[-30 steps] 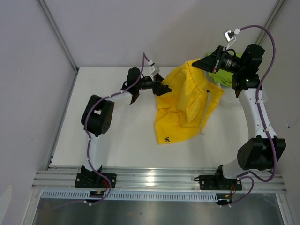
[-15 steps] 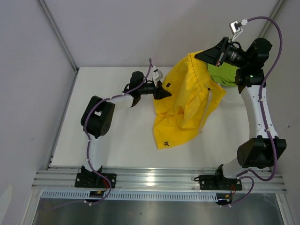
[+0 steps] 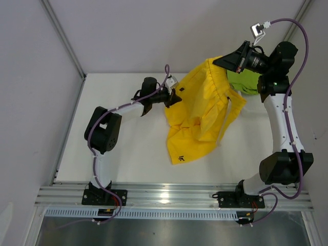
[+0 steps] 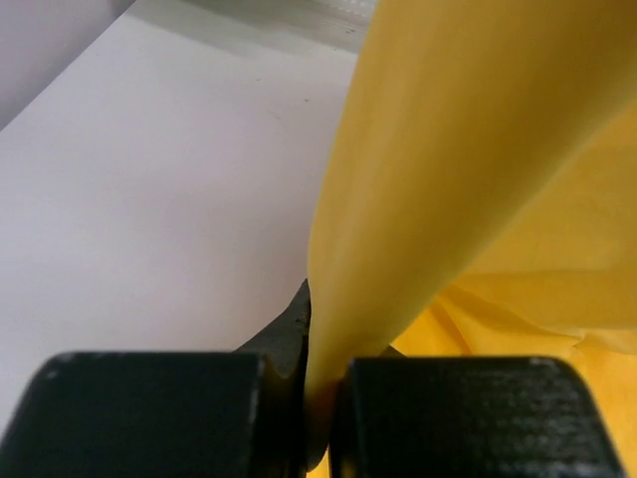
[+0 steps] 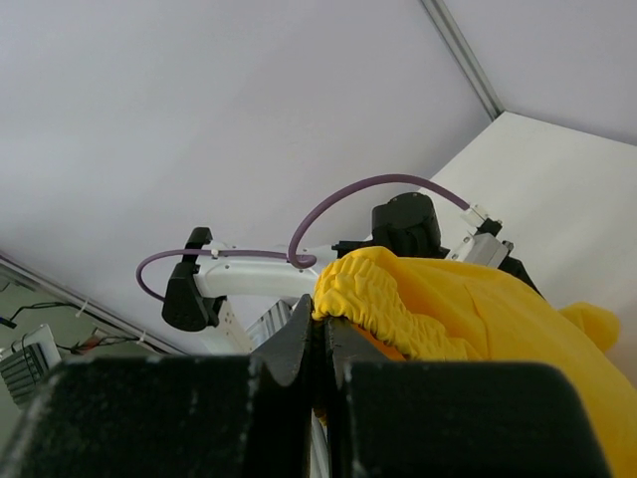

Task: Fold and stack the shorts
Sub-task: Flatten the shorts out

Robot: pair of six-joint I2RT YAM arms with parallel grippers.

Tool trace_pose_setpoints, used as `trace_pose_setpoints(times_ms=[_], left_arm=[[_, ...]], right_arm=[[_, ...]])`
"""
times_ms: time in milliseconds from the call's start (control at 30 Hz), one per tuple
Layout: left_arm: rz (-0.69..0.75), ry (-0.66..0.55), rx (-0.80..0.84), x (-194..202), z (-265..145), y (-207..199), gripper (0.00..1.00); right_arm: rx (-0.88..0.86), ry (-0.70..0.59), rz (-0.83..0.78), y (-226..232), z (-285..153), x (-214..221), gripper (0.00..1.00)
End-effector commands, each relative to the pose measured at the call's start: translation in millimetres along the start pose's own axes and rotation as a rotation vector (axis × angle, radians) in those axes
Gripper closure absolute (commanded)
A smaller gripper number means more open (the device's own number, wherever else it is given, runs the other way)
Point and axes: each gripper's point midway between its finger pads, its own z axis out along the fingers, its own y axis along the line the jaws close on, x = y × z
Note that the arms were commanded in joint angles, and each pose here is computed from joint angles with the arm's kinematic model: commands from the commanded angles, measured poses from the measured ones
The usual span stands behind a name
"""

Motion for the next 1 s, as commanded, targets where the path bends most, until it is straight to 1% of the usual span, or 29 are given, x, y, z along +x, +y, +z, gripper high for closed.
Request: trace_pose_setpoints(times_ms=[0, 100, 167, 200, 233, 267, 300, 333, 433, 533, 567, 667, 700, 733, 767, 800, 833, 867, 900, 933, 967], left_arm=[[0.057, 0.001, -0.096, -19.8, -14.8, 13.6, 0.99], [0.037, 0.011, -0.132, -14.7, -21.1, 19.4, 0.99], [0.028, -0.005, -0.15, -18.4, -27.7, 24.8, 0.95], [0.008, 0.001, -0.153, -9.4, -31.0, 24.1, 0.91], [-0.003, -0.016, -0.155, -14.8, -34.7, 23.9, 0.85], [0.005, -0.04, -0.154, -20.3, -37.3, 24.5, 0.84], [-0.012, -0.035, -0.146, -13.2, -41.8, 24.0, 0.82], [-0.015, -0.044, -0.149, -16.8, -44.2, 24.0, 0.84], [-0.032, -0.021, -0.164, -13.3, -48.1, 26.9, 1.0], [-0.069, 0.004, -0.202, -15.9, -52.5, 30.6, 1.0], [-0.07, -0.004, -0.227, -25.1, -58.1, 32.4, 1.0], [-0.108, 0.034, -0.32, -31.3, -76.3, 34.6, 1.0], [-0.093, 0.009, -0.351, -53.2, -89.6, 30.2, 1.0], [-0.106, 0.037, -0.424, -55.0, -101.6, 33.7, 1.0], [-0.104, 0.037, -0.473, -64.8, -111.0, 31.9, 1.0], [-0.092, 0.014, -0.53, -87.5, -128.9, 28.5, 1.0], [-0.127, 0.081, -0.586, -79.1, -143.4, 26.3, 1.0], [-0.122, 0.067, -0.61, -97.8, -152.9, 22.7, 1.0], [-0.123, 0.073, -0.626, -104.0, -161.4, 17.0, 1.0], [-0.109, 0.048, -0.651, -121.7, -177.2, 6.8, 1.0], [-0.106, 0.062, -0.684, -124.7, -187.5, -1.1, 1.0]], right_arm=[[-0.042, -0.027, -0.121, 45.2, -8.7, -14.3, 1.0], [-0.039, -0.03, -0.12, 44.2, -8.8, -15.2, 1.0], [-0.036, -0.033, -0.12, 44.3, -9.3, -15.9, 1.0], [-0.033, -0.035, -0.116, 43.3, -9.6, -16.0, 1.0], [-0.027, -0.039, -0.115, 41.5, -10.9, -17.5, 1.0], [-0.022, -0.041, -0.109, 40.0, -11.1, -17.6, 1.0], [-0.017, -0.047, -0.108, 38.6, -11.2, -18.9, 1.0], [-0.014, -0.052, -0.107, 37.9, -12.5, -20.8, 1.0], [-0.009, -0.064, -0.096, 35.3, -13.1, -24.2, 1.0], [-0.007, -0.073, -0.087, 33.9, -12.4, -26.3, 1.0], [-0.003, -0.074, -0.079, 31.6, -12.2, -25.5, 1.0], [0.028, -0.103, -0.068, 25.2, -13.9, -26.9, 1.0], [0.045, -0.114, -0.074, 22.2, -15.5, -26.4, 1.0], [0.058, -0.121, -0.072, 20.3, -16.0, -26.3, 1.0], [0.081, -0.138, -0.063, 16.2, -17.0, -27.2, 1.0], [0.09, -0.142, -0.058, 11.8, -17.6, -24.0, 1.0], [0.081, -0.156, -0.082, 20.6, -19.4, -25.0, 1.0], [0.085, -0.17, -0.084, 23.3, -20.8, -24.9, 1.0], [0.087, -0.182, -0.093, 27.6, -22.9, -24.9, 1.0], [0.087, -0.189, -0.106, 36.0, -26.1, -21.8, 1.0], [0.093, -0.2, -0.122, 42.0, -28.3, -21.9, 1.0]])
